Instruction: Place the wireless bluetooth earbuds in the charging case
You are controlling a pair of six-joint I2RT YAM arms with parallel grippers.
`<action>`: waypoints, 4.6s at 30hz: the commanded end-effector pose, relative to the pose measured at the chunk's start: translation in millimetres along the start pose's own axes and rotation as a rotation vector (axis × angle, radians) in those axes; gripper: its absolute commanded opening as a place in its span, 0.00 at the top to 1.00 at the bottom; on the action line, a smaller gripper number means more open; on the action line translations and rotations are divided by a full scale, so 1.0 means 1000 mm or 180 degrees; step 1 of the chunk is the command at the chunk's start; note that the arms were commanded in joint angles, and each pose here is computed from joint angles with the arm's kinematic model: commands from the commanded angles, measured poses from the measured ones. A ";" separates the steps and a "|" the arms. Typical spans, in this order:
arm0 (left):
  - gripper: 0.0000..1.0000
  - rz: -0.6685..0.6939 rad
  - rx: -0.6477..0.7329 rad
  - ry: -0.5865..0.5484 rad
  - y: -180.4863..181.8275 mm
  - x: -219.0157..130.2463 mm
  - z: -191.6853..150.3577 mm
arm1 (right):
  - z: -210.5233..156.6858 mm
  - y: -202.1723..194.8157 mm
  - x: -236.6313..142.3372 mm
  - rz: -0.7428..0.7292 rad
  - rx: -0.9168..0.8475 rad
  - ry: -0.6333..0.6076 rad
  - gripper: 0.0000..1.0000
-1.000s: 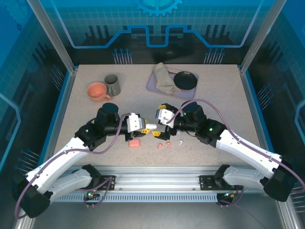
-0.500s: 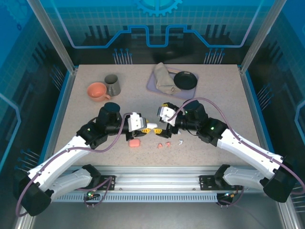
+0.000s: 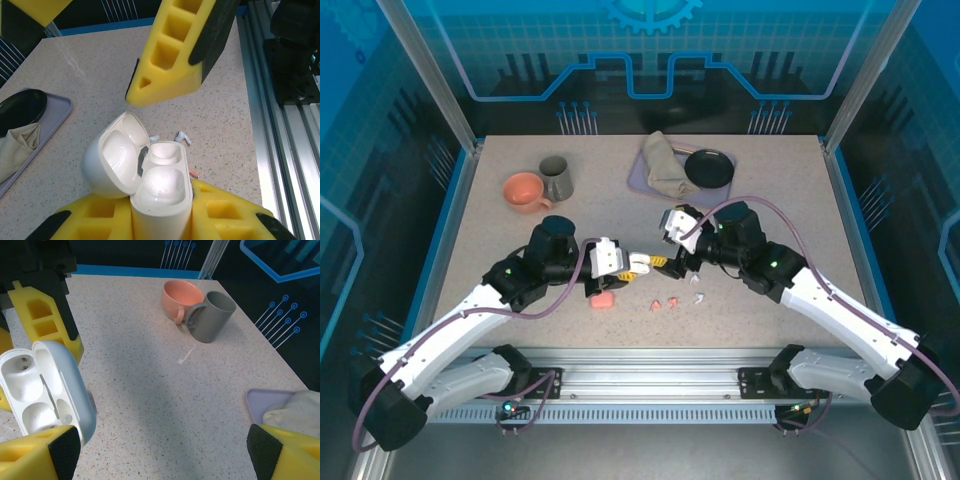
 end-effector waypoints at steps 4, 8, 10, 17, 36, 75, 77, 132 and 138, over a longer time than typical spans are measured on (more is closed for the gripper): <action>1.00 0.0097 -0.0026 -0.0296 -0.002 -0.006 0.007 | -0.003 -0.012 -0.031 -0.0160 0.0412 -0.0042 0.09; 1.00 0.0209 -0.0164 -0.0422 -0.003 -0.008 -0.002 | -0.025 -0.020 -0.041 -0.0244 0.0960 0.0247 0.10; 1.00 0.0234 -0.0221 -0.0494 -0.005 -0.010 -0.006 | -0.037 -0.019 -0.042 -0.0222 0.1241 0.0434 0.10; 1.00 0.0276 -0.0375 -0.0681 -0.011 -0.017 -0.014 | -0.090 -0.011 -0.037 -0.0151 0.2352 0.1164 0.13; 1.00 0.0257 -0.0383 -0.0641 -0.013 -0.020 -0.011 | -0.184 0.019 0.016 0.0146 0.3138 0.2349 0.28; 1.00 0.0242 -0.0406 -0.0567 -0.013 -0.019 -0.012 | -0.227 0.037 0.063 0.0519 0.3469 0.2725 0.54; 1.00 0.0234 -0.0402 -0.0561 -0.013 -0.020 -0.012 | -0.229 0.039 0.062 0.0526 0.3478 0.2752 0.53; 1.00 0.0201 -0.0414 -0.0551 -0.015 -0.021 -0.011 | -0.244 0.049 0.075 0.0522 0.3502 0.2966 0.73; 1.00 0.0188 -0.0425 -0.0547 -0.015 -0.020 -0.012 | -0.238 0.044 0.073 0.0468 0.3425 0.2856 0.75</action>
Point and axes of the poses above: each hand's point on the last joint's axis, 136 mm out from that joint toward the fingers, its own x axis out along the fingers, its own y axis along the line the jaws close on, z = x × y, the point moved 4 cm from there along -x, back along the fingers, and after that the axes turned 13 degrees about -x, right-handed, at the moved point
